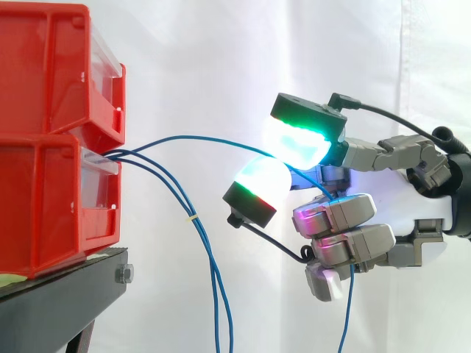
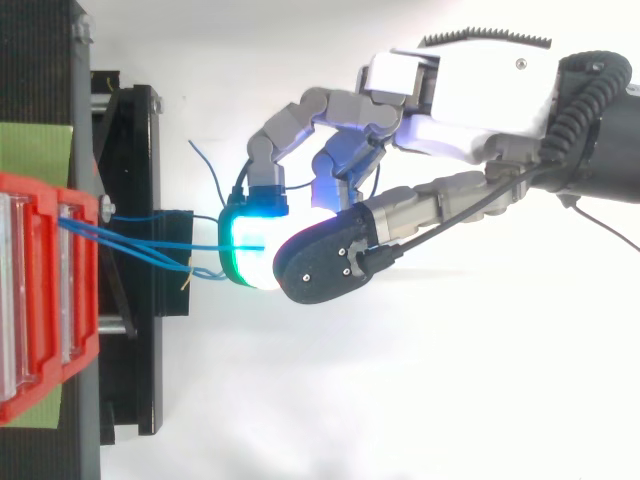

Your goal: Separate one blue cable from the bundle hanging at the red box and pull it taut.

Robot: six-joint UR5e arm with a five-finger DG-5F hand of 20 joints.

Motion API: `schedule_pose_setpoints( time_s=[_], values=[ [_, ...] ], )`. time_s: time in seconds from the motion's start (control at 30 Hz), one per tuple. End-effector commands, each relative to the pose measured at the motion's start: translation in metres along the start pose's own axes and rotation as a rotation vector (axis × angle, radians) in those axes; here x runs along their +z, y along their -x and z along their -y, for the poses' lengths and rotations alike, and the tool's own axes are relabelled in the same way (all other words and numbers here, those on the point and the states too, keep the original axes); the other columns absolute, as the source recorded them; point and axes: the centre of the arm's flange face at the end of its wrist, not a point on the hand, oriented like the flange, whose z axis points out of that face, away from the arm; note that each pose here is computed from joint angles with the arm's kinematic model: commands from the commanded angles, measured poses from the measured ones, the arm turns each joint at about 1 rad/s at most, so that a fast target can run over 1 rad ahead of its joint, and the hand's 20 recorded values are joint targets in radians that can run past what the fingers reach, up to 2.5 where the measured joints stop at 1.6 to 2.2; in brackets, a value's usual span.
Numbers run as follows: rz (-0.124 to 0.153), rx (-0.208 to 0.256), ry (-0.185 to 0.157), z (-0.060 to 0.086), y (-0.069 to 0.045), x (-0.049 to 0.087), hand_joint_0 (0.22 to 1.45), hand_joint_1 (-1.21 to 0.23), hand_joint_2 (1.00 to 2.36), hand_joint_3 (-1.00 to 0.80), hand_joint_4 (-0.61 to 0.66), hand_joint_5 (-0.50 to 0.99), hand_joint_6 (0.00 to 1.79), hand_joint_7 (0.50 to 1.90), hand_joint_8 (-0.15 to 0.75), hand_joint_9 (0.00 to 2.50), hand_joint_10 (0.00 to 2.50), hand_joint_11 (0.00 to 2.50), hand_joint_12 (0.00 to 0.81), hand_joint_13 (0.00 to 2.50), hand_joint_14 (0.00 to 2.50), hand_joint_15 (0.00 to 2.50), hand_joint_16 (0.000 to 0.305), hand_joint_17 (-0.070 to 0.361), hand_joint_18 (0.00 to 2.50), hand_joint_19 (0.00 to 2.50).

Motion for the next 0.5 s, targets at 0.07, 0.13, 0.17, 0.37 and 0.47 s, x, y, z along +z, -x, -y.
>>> schedule_pose_setpoints(
  time_s=[0.07,0.13,0.17,0.37,0.47],
  values=[
    [0.0,0.0,0.0,0.0,0.0,0.0,0.73,-0.63,1.01,-0.33,0.02,-0.23,0.96,0.99,0.273,0.88,0.93,1.22,0.279,1.1,0.62,1.43,0.044,0.098,0.92,0.91],
    [0.0,0.0,-0.001,0.0007,0.0,-0.0003,0.73,-0.63,1.01,-0.33,0.02,-0.23,0.96,0.98,0.275,0.88,0.93,1.22,0.281,1.09,0.62,1.44,0.044,0.099,0.92,0.91],
    [0.0,0.0,0.0,0.0,0.0,0.0,0.73,-0.63,1.01,-0.33,0.02,-0.23,0.96,0.99,0.273,0.88,0.92,1.22,0.281,1.1,0.61,1.44,0.044,0.099,0.92,0.92],
    [0.0,-0.001,0.0,0.0,0.0,0.0,0.73,-0.63,1.01,-0.33,0.02,-0.23,0.96,0.99,0.274,0.88,0.92,1.22,0.284,1.1,0.6,1.44,0.044,0.099,0.92,0.91],
    [0.0,0.0,0.0,0.0,0.0,0.0,0.73,-0.63,1.01,-0.33,0.02,-0.23,0.96,0.99,0.276,0.89,0.92,1.23,0.283,1.1,0.6,1.44,0.044,0.099,0.92,0.9]
  ],
)
